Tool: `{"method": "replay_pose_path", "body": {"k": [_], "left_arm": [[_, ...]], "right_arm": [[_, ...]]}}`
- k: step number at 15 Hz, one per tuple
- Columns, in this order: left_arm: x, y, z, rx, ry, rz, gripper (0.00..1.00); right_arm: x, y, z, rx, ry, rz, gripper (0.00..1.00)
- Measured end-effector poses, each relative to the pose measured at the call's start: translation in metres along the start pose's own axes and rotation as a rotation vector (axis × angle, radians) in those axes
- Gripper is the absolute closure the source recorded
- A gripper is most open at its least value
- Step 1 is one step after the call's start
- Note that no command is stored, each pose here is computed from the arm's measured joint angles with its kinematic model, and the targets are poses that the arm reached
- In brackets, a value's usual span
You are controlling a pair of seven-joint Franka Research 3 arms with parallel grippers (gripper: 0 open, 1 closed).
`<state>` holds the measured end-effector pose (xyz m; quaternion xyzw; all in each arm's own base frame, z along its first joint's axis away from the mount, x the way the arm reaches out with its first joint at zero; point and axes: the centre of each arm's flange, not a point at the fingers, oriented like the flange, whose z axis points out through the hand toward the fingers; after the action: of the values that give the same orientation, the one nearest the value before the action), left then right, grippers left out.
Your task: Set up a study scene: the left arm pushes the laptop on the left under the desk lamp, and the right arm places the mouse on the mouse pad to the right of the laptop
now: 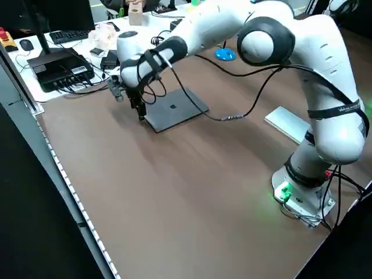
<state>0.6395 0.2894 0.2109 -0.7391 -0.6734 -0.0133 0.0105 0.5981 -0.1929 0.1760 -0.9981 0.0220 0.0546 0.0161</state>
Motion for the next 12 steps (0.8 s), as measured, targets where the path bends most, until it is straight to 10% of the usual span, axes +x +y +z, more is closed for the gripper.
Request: {"method": "replay_pose_path", "body": {"k": [3,12], "left_arm": [[0.001,-0.002,0.022,0.002,-0.002,-0.064,0.00],[-0.023,0.006,0.039,0.015,-0.031,-0.041,0.00]], "right_arm": [[0.000,-0.001,-0.001,0.000,0.001,-0.001,0.37],[0.013,-0.006,-0.028,-0.010,0.057,-0.006,0.37]]}}
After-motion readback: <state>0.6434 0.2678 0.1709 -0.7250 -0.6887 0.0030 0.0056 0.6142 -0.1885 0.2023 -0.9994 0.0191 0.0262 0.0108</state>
